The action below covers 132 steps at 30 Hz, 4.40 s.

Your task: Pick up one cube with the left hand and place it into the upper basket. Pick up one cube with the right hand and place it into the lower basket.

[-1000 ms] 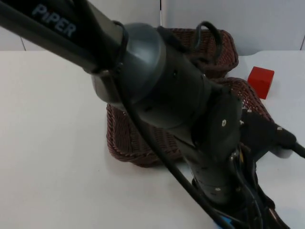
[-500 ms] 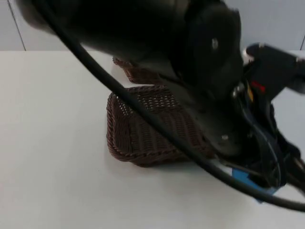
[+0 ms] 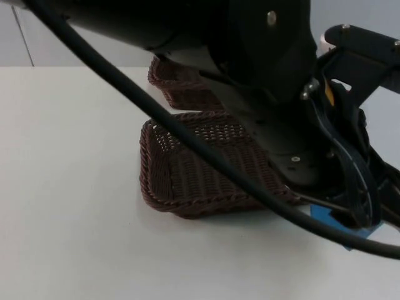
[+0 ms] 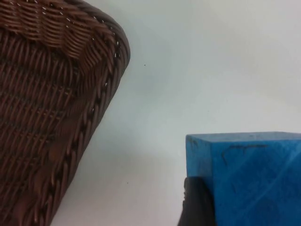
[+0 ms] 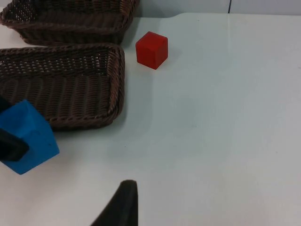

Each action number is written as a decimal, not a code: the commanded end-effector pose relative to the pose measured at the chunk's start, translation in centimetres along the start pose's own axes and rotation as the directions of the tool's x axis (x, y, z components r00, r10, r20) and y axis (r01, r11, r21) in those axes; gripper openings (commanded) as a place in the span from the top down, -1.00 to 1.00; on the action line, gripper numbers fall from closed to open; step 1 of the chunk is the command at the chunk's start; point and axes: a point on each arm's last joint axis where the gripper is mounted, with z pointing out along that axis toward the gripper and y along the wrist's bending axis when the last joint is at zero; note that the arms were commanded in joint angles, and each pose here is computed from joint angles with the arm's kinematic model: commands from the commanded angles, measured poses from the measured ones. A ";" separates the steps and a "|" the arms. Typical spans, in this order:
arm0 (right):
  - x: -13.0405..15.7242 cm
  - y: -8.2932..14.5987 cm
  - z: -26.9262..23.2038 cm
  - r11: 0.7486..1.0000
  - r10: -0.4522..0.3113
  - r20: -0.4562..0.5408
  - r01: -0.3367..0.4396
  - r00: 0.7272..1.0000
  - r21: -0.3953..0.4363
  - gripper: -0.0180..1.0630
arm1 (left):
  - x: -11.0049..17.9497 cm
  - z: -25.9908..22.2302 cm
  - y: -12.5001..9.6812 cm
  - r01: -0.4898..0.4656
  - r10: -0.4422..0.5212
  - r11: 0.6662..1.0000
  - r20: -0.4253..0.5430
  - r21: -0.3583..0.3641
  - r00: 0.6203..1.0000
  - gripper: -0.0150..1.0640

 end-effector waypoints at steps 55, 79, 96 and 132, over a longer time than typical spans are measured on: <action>0.1 0.0 0.1 1.000 -0.001 0.001 0.001 1.000 0.007 -0.98 | -8.4 1.8 28.3 0.444 -0.368 0.875 0.332 -0.193 0.869 0.98; 0.1 -0.1 0.1 1.000 -0.003 0.001 0.003 1.000 0.011 -0.98 | -5.1 6.8 34.8 0.528 -0.380 0.805 0.450 -0.269 0.808 0.98; 0.1 -0.1 0.1 1.000 -0.003 0.001 0.003 1.000 0.011 -0.98 | -4.6 7.2 34.6 0.511 -0.390 0.814 0.391 -0.277 0.834 0.44; 0.1 -0.1 0.1 1.000 -0.003 0.001 0.003 1.000 0.011 -0.98 | -9.8 -5.8 30.2 0.450 -0.352 0.859 0.357 -0.244 0.865 -0.92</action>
